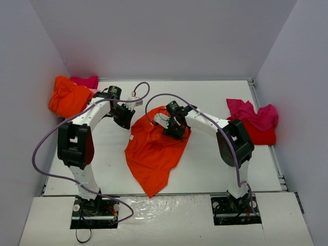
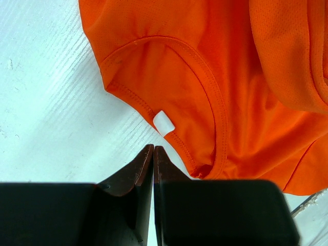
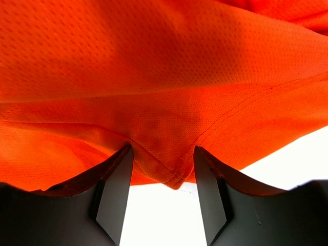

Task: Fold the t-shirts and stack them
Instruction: Flatten the tshirt out

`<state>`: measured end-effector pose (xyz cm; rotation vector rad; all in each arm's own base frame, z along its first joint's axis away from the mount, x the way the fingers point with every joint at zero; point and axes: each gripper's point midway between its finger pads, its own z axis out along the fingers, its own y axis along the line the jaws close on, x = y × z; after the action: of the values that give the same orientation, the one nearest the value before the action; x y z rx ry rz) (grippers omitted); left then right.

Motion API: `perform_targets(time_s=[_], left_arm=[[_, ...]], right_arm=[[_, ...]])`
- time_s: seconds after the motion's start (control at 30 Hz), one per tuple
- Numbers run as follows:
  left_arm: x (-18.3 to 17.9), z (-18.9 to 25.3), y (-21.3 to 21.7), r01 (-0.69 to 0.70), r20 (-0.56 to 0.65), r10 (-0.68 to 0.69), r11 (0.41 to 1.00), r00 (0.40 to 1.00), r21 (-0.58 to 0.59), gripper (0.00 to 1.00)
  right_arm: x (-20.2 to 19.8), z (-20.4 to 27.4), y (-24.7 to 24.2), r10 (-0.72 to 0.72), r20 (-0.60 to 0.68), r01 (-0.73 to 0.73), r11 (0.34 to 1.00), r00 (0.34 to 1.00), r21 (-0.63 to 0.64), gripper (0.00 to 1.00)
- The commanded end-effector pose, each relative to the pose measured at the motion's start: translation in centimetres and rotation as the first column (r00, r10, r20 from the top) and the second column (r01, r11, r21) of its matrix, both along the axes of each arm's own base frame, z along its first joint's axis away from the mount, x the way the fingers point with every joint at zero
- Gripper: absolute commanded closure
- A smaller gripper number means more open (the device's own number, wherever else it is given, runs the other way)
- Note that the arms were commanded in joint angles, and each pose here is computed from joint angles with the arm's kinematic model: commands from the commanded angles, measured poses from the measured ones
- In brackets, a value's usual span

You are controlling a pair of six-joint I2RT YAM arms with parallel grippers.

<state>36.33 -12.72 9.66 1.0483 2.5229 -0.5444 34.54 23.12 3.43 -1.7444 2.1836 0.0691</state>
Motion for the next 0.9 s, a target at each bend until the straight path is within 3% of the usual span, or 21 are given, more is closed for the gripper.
perform_targets(time_s=[0.0,0.53,0.77,0.83,0.87], left_arm=[[0.8,3.4,0.1,-0.01,0.099,0.013,1.0,0.995,-0.026,0.98],[0.6,3.4,0.2,-0.015,0.095,0.018,1.0,0.995,-0.024,0.98],[0.5,3.4,0.2,-0.015,0.099,0.017,1.0,0.995,-0.019,0.98],[0.5,3.3,0.3,-0.017,0.097,0.018,1.0,0.995,-0.016,0.98],[0.5,3.3,0.3,-0.016,0.096,0.018,1.0,0.995,-0.016,0.98]], right_arm=[[0.2,2.3,-1.1,-0.003,0.055,0.003,1.0,0.998,-0.009,0.52],[-0.3,1.8,-2.6,0.001,0.045,0.002,0.999,0.999,-0.05,0.52],[0.3,1.5,-1.4,0.004,0.03,-0.004,1.0,1.0,-0.019,0.65],[0.5,1.1,-1.2,0.003,0.024,-0.003,1.0,1.0,-0.02,0.74],[0.6,1.0,-1.1,0.002,0.024,-0.002,1.0,1.0,-0.019,0.84]])
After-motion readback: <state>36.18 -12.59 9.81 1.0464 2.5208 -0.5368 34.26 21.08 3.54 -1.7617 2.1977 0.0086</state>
